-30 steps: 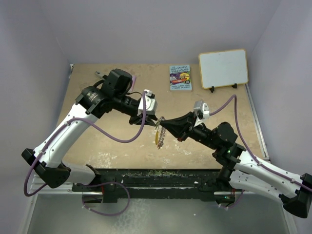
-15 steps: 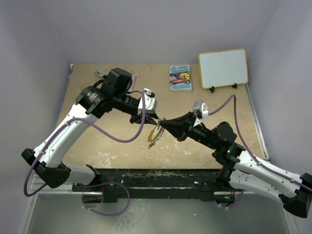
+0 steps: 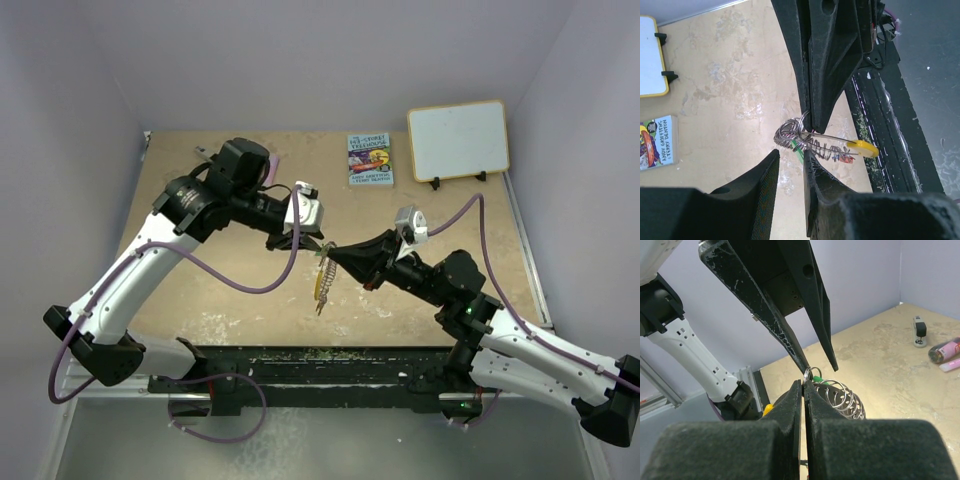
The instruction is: Put the keys on the keyring
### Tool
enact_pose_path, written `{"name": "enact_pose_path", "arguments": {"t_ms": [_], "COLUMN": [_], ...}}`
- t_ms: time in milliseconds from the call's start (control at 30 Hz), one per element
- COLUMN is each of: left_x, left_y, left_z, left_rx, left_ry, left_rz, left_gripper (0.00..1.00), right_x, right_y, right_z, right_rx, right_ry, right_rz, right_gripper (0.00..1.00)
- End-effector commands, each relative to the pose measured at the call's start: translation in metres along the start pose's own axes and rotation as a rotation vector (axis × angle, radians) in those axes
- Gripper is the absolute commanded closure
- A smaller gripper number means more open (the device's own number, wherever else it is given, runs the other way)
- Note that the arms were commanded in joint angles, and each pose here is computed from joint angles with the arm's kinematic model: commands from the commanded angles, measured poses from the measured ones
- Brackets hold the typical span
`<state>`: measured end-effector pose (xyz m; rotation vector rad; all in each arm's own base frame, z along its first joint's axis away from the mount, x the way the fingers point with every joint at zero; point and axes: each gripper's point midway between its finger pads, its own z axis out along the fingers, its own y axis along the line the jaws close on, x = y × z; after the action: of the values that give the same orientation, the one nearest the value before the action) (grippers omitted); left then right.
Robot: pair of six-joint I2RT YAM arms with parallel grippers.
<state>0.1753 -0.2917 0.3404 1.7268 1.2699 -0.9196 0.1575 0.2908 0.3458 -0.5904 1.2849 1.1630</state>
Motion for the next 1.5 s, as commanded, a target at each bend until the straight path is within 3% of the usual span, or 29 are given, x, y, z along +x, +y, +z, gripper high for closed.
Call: {"name": "enact_pose_path", "arguments": {"t_ms": [0,333,700,900,1467], "left_x": [-0.026,-0.030,-0.023,-0.023,-0.024], "left_y": [0.002,-0.012,-0.003,0.001,0.001], "left_z": [-0.003,0.002,0.003,0.003,0.007], "left_rx": [0.008,0.087,0.037,0.021,0.003], "left_ry": [-0.076,-0.116,-0.086,-0.082,-0.056], "left_rz": [0.068,0.057,0.050,0.049,0.050], "left_gripper": [0.70,0.72,0.74,0.96,0.97], "right_x": [-0.039,-0.046,-0.054,-0.055,-0.067], "right_y": [0.013,0.012,0.011,0.010,-0.012], "right_z": [0.005,0.004,-0.001,-0.001,-0.004], "right_rx": [-0.036,-0.024,-0.009,-0.006,0.128], "right_ry": [-0.114,-0.145,-0.180,-0.190,-0.254], "right_rz": [-0.004,0.006,0.012,0.023,0.098], "right_gripper": [1.00,1.00,1.00,1.00,1.00]}}
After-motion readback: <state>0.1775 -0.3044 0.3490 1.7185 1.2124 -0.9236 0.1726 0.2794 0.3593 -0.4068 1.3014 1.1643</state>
